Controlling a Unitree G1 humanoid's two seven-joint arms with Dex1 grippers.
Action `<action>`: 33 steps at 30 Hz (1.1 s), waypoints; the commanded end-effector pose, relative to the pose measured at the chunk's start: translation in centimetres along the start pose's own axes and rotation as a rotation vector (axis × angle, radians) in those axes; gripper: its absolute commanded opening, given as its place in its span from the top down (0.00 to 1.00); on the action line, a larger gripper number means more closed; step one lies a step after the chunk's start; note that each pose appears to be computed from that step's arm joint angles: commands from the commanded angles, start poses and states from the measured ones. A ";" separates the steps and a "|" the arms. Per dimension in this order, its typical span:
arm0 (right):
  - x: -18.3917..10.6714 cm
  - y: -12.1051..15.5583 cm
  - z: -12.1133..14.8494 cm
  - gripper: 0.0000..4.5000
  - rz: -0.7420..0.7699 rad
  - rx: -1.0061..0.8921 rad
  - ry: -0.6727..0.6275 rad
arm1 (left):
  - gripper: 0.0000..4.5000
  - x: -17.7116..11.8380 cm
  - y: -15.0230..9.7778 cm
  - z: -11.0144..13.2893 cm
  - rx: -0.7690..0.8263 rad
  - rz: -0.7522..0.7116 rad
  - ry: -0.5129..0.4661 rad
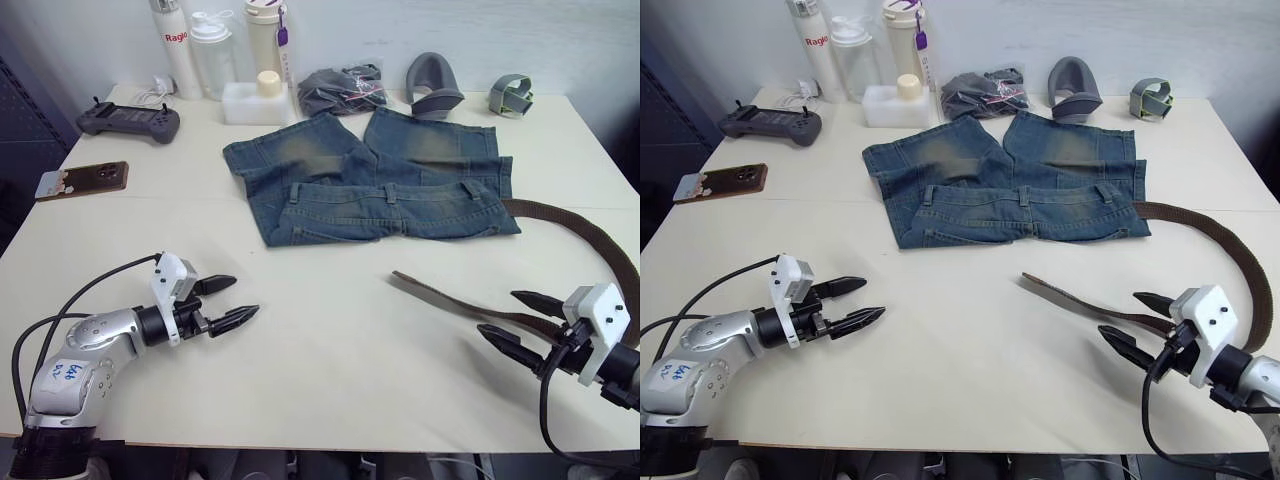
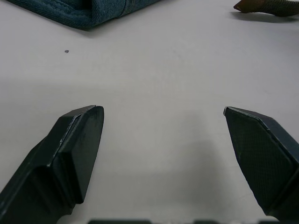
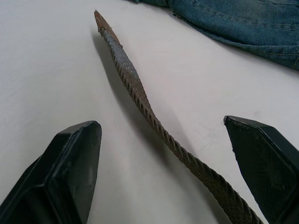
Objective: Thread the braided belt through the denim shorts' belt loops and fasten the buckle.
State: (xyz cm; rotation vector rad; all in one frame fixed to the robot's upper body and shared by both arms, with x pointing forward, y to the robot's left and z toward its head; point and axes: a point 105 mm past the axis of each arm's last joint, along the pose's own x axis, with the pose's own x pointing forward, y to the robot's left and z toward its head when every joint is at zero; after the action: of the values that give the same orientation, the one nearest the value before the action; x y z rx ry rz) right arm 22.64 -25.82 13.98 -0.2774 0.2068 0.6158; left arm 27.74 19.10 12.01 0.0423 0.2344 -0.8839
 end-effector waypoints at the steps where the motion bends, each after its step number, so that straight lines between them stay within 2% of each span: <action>1: -0.4 -1.0 0.8 0.01 -0.005 -0.030 -0.013 | 0.00 -0.1 -0.6 0.4 0.006 -0.020 -0.037; 10: -1.2 -2.1 1.6 0.01 0.012 -0.060 0.021 | 0.00 0.2 -1.4 -0.2 -0.041 -0.079 -0.077; 17: -1.6 -1.9 2.0 0.01 -0.017 -0.041 -0.003 | 0.00 -0.2 -0.6 1.1 -0.018 -0.087 -0.157; 22: -1.6 -2.1 2.8 0.01 -0.048 -0.039 -0.037 | 0.00 -0.1 -1.4 1.4 -0.009 -0.136 -0.187; 27: -1.7 -2.4 5.4 0.01 -0.050 0.040 -0.127 | 0.00 0.6 -2.8 3.3 -0.015 -0.327 -0.198; 29: -1.5 -1.9 6.4 0.01 -0.019 0.023 -0.127 | 0.00 1.3 -3.1 4.9 -0.001 -0.409 -0.214; 31: -1.0 -0.7 6.7 0.01 0.056 -0.041 -0.051 | 0.00 2.5 -4.5 7.7 0.050 -0.564 -0.234; 33: 0.1 0.3 6.2 0.01 0.123 -0.137 0.068 | 0.00 3.7 -5.8 9.2 0.121 -0.705 -0.189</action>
State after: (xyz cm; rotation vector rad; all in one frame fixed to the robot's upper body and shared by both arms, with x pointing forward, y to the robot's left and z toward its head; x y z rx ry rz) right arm 23.35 -24.78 19.89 -0.3467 0.2210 0.6906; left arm 28.05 12.43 20.10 -0.0378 0.0010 -1.4797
